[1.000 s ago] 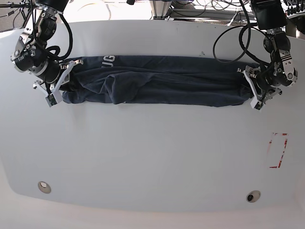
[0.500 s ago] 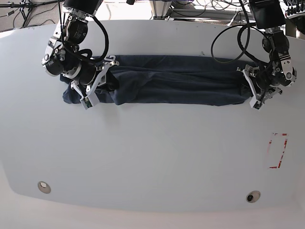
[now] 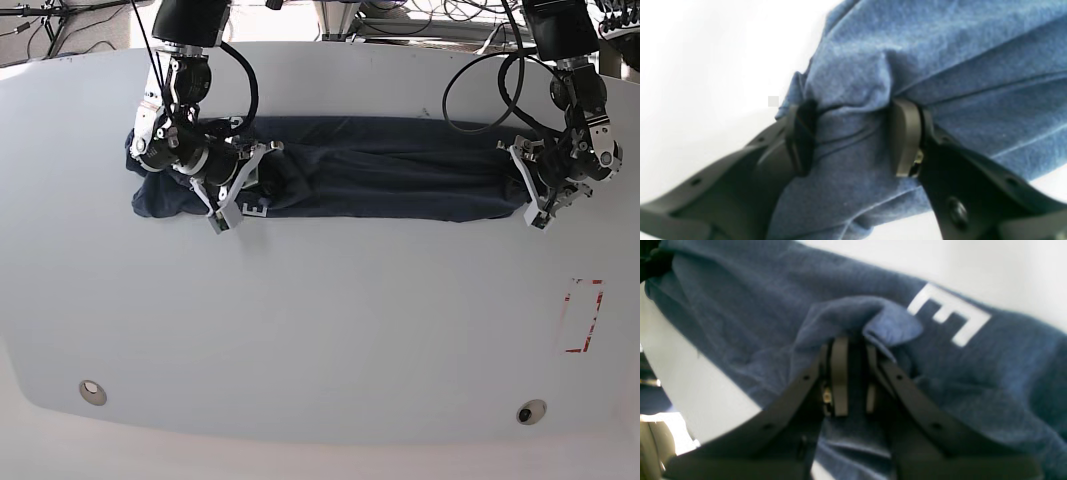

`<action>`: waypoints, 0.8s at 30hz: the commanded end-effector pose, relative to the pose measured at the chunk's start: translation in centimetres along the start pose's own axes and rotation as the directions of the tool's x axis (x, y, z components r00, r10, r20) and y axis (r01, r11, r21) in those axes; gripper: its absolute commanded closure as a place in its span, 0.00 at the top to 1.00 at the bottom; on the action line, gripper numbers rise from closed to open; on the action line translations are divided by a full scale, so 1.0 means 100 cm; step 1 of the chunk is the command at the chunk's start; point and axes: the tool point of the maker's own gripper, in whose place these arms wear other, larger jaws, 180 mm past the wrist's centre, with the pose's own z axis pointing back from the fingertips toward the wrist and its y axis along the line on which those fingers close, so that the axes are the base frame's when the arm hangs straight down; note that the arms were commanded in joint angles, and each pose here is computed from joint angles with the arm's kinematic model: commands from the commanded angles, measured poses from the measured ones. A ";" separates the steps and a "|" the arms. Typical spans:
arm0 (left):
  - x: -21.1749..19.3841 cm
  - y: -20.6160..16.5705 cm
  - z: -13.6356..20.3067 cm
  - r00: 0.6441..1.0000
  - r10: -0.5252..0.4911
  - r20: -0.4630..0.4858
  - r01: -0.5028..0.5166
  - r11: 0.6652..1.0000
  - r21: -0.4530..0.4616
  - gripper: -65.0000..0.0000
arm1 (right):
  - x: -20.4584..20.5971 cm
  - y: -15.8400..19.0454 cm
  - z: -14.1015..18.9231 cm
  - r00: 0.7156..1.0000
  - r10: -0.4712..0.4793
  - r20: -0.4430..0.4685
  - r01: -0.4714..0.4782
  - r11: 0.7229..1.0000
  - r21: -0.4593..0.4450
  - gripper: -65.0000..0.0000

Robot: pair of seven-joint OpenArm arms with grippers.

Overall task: Fold the T-shirt properly
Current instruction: 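Push the right gripper's shirt end inward and press the loose fabric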

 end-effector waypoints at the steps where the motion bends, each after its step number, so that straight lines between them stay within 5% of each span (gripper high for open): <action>1: -0.021 0.004 0.000 0.995 -0.016 -0.099 0.019 1.000 0.023 0.46 | 0.025 -0.014 0.006 0.998 0.035 0.055 -0.034 0.999 -0.026 0.11; 13: -0.022 0.003 0.000 0.995 -0.015 -0.100 0.017 1.000 0.021 0.46 | 0.066 -0.016 0.051 0.978 0.163 0.128 -0.159 0.986 -0.042 0.11; 24: -0.018 0.004 -0.001 0.996 -0.016 -0.093 0.018 1.000 0.022 0.46 | 0.046 -0.008 0.079 0.980 0.123 0.160 -0.121 0.992 -0.018 0.11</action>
